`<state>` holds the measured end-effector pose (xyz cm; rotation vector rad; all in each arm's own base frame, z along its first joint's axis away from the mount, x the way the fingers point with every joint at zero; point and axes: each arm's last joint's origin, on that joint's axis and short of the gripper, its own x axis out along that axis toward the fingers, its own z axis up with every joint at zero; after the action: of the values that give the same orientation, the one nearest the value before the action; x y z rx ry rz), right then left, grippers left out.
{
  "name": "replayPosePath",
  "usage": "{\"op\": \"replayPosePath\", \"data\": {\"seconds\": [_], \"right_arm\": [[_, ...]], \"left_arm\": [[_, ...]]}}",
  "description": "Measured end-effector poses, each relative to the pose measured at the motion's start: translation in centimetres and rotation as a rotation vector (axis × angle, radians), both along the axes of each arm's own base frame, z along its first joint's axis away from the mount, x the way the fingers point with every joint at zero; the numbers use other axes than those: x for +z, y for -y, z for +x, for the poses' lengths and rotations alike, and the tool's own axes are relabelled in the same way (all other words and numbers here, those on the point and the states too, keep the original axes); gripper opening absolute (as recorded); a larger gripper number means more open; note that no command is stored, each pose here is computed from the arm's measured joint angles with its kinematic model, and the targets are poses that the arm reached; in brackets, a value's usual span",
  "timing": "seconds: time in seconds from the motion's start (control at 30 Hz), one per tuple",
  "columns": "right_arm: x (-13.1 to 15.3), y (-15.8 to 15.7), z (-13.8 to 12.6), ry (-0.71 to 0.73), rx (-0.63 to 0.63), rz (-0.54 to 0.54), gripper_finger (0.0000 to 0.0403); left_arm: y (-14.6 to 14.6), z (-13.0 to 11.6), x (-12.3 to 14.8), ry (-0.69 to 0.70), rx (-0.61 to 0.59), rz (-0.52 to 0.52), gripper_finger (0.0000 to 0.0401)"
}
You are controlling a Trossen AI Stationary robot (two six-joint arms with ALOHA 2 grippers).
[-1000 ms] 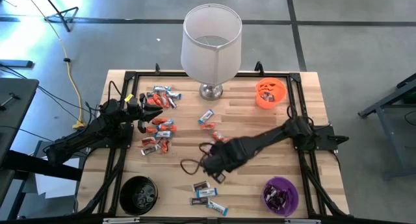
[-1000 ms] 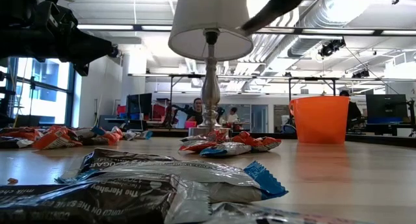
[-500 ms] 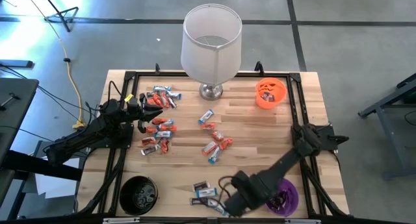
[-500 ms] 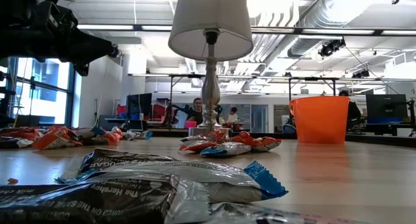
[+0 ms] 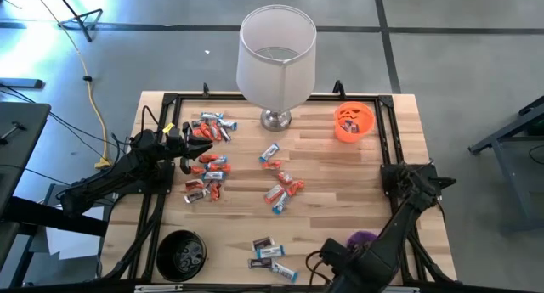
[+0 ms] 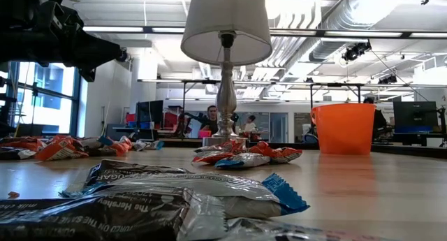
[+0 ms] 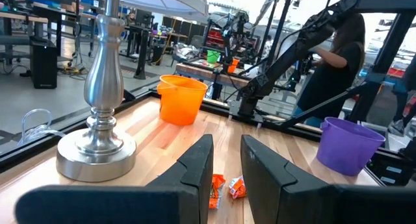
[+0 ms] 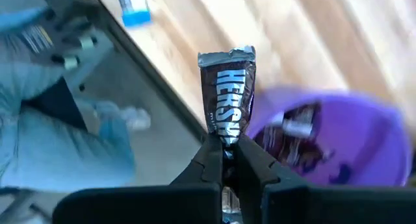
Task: Sort candy
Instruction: Put the brown chocolate bar into the violet bucket
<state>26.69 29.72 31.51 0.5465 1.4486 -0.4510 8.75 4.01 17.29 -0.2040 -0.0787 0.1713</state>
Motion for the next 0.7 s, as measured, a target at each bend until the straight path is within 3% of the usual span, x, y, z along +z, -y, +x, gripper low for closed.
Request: {"op": "replayPosePath", "data": {"seconds": [0.1, 0.2, 0.3, 0.47, 0.57, 0.7], "right_arm": [[-0.1, 0.3, -0.2, 0.018, 0.029, -0.030, 0.0004], [-1.6, 1.1, -1.5, -0.120, 0.022, -0.024, 0.0004], [-2.7, 2.8, -3.4, -0.249, -0.036, -0.024, 0.0004], [-2.6, 6.2, -6.3, -0.259, -0.172, -0.076, 0.0004], [-2.4, 7.9, -7.7, -0.226, -0.279, -0.037, 0.0004], [-2.7, 8.7, -8.5, -0.140, -0.432, 0.118, 0.0008]], "left_arm": [[0.0, 0.0, 0.0, 0.000, 0.000, 0.000, 0.0065], [0.0, 0.0, 0.0, 0.000, 0.000, 0.000, 0.0065], [0.0, 0.0, 0.0, 0.000, 0.000, 0.000, 0.0065], [0.0, 0.0, 0.0, 0.000, 0.000, 0.000, 0.0064], [0.0, 0.0, 0.0, 0.000, 0.000, 0.000, 0.0065], [0.0, 0.0, 0.0, 0.000, 0.000, 0.000, 0.0064]]}}
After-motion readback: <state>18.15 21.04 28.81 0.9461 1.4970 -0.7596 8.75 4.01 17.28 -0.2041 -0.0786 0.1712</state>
